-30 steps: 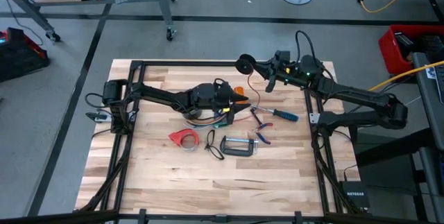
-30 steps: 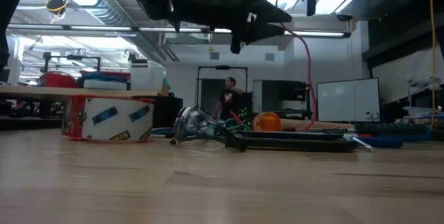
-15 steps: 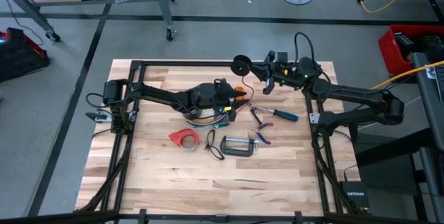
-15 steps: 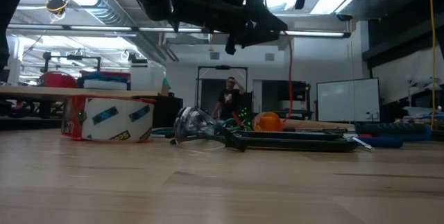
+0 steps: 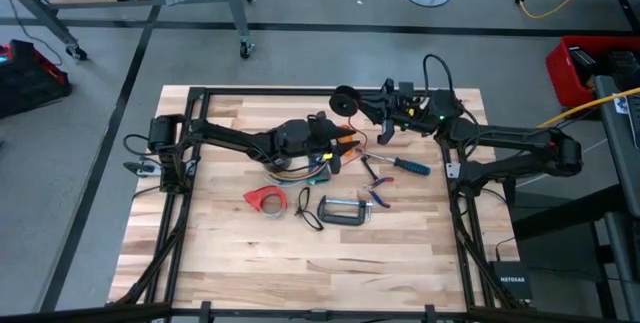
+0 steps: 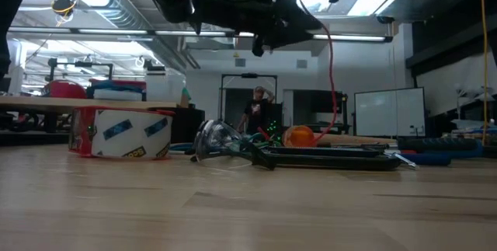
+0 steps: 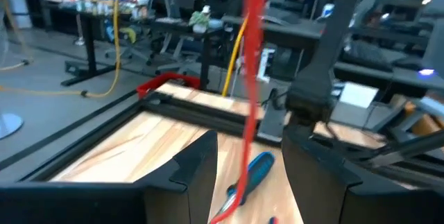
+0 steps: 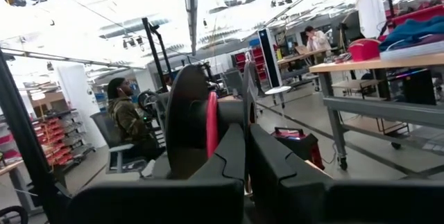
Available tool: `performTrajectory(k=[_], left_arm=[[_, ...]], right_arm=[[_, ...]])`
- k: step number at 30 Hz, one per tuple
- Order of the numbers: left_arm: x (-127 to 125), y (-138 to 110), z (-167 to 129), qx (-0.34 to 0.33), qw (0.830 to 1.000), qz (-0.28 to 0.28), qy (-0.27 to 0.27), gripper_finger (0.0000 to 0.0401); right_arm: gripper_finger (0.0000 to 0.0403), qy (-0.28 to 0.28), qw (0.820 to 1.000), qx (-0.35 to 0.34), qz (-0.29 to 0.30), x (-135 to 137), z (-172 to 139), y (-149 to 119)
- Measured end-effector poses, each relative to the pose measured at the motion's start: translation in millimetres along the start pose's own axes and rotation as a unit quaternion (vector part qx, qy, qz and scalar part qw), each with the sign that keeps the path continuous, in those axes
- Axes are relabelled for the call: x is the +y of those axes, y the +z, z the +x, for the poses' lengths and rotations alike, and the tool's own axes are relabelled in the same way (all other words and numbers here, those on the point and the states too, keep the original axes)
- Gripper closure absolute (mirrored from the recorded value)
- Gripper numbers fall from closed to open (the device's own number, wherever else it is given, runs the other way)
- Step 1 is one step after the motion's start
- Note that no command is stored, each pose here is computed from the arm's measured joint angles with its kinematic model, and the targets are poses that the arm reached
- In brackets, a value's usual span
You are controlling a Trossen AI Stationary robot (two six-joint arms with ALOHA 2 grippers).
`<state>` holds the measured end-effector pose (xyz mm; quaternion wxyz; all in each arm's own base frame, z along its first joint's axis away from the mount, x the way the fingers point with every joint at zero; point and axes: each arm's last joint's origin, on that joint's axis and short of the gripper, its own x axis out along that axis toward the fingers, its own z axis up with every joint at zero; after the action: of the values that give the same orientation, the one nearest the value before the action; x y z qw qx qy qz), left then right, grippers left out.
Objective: Coil cords
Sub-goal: Coil the red wire
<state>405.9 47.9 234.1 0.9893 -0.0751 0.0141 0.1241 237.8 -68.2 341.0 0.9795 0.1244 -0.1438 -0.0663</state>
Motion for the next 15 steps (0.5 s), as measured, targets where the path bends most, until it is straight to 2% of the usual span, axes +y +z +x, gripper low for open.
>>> performTrajectory(k=[15], left_arm=[[-4.0,-0.2,-0.5,-0.001,1.0,-0.003,-0.007,0.0246]], right_arm=[[0.0398,0.031,0.999,-0.016,0.011,-4.4,18.3,-17.4]])
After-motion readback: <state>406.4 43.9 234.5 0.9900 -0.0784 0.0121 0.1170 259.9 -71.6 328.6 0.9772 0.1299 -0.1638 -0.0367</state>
